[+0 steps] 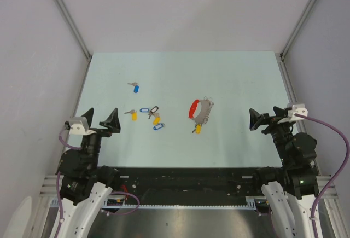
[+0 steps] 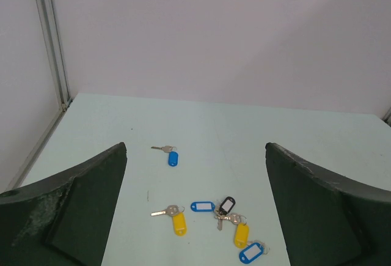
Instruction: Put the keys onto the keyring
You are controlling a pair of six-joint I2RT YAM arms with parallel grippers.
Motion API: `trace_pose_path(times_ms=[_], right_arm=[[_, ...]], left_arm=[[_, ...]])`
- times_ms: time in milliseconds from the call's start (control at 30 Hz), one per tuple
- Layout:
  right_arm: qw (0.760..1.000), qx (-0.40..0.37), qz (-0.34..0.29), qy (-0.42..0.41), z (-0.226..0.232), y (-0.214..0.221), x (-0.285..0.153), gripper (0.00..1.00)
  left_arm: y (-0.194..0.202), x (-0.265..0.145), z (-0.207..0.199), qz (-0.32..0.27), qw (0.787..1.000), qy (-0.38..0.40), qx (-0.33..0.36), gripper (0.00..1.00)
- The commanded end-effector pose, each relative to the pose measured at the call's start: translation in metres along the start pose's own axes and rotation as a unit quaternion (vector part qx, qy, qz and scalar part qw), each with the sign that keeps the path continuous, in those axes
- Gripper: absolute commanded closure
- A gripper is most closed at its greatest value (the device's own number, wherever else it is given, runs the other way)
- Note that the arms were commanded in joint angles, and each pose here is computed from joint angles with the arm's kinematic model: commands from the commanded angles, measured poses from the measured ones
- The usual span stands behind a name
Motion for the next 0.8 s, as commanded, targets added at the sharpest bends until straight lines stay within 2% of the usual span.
trace_pose_path(times_ms=[0,767], right_arm=[[1.0,0.004,-0.019,-0.003,0.0021,-0.0118,-0.0025,0.0],[0.999,0.042,0.007,0.025,-0.0027,-0.0022,0.0051,0.0]], left_arm=[[-0.0036,0.0012,-0.0004,-0.004,1.0,-0.002,-0.008,0.0],[-0.0019,0.0008,-0.0001,0.002,1.0,-0.003,-0.01,0.0]])
Point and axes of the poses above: each gripper's point midway between its finger pads, its own x axis out along the fingers, its own z axis along the line the jaws close on, y = z × x, the point moved 4 cm from there along -x, back along the fingers, and after that the axes turned 3 degrees about x, right-handed, at the moved point
